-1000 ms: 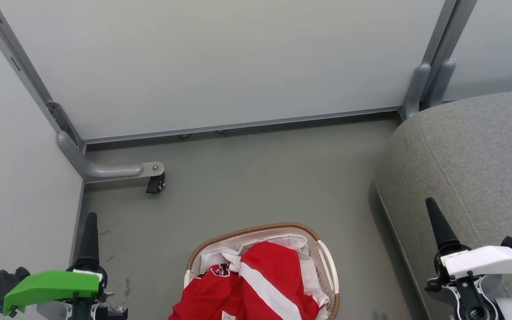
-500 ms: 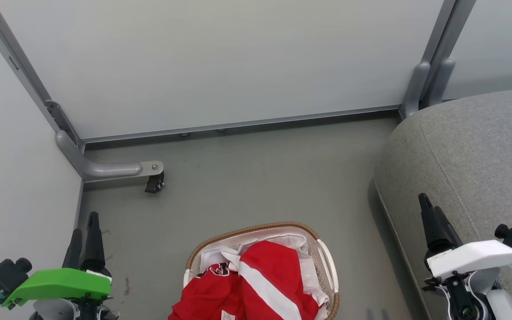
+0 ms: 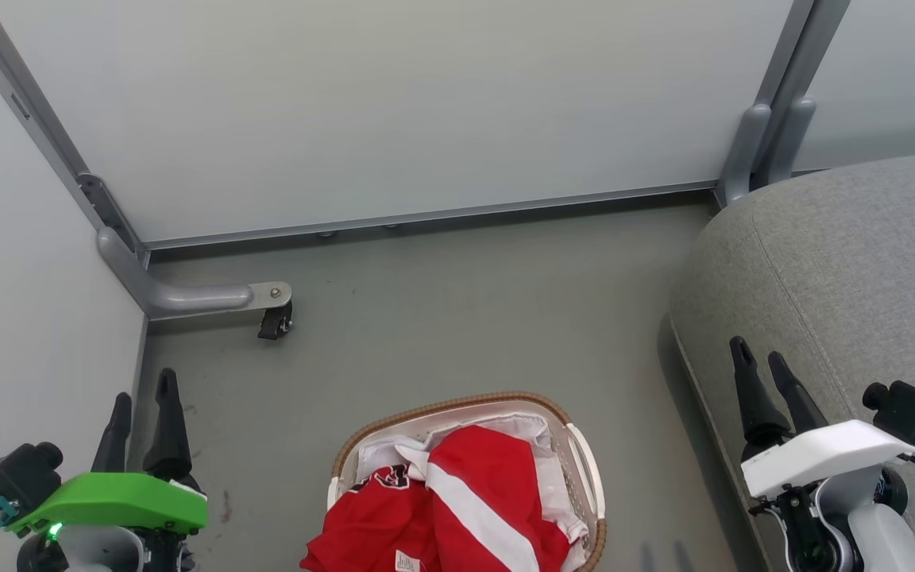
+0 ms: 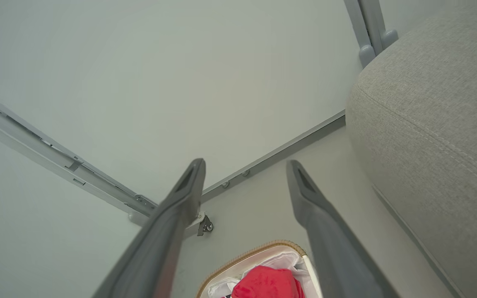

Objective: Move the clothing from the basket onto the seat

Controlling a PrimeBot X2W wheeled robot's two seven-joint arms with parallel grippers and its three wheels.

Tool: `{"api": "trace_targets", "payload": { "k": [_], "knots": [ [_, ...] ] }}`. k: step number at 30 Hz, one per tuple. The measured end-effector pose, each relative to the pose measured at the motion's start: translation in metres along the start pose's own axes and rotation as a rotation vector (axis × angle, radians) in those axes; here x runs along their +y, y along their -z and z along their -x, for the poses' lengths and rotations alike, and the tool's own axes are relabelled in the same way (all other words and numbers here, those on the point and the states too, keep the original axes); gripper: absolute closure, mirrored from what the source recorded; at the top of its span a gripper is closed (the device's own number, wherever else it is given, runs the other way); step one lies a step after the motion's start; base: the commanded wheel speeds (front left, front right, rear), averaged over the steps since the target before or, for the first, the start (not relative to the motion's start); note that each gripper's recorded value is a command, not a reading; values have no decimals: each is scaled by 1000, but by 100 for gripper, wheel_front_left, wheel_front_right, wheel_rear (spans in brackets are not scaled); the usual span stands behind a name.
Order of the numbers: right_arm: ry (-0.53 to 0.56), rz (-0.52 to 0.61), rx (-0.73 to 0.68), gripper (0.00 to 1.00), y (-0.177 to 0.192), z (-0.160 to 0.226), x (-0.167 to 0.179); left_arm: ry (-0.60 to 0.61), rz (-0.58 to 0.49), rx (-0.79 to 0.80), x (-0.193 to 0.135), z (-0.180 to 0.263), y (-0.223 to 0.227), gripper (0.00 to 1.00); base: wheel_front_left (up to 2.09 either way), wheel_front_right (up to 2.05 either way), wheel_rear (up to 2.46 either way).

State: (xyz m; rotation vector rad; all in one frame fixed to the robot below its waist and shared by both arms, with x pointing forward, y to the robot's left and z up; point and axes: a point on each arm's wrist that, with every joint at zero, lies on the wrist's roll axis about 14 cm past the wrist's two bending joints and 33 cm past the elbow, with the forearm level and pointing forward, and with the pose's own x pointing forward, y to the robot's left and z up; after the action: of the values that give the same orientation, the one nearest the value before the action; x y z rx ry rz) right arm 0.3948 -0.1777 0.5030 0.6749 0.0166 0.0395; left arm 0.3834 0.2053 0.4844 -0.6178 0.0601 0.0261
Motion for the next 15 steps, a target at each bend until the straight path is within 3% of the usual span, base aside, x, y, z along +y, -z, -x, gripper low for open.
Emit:
{"api": "trace_targets", "payload": {
  "k": [15],
  "knots": [
    [-48, 197, -12, 0, 0, -5, 12, 49, -210, -4, -9, -3, 0, 0, 0, 0, 0]
  ]
}}
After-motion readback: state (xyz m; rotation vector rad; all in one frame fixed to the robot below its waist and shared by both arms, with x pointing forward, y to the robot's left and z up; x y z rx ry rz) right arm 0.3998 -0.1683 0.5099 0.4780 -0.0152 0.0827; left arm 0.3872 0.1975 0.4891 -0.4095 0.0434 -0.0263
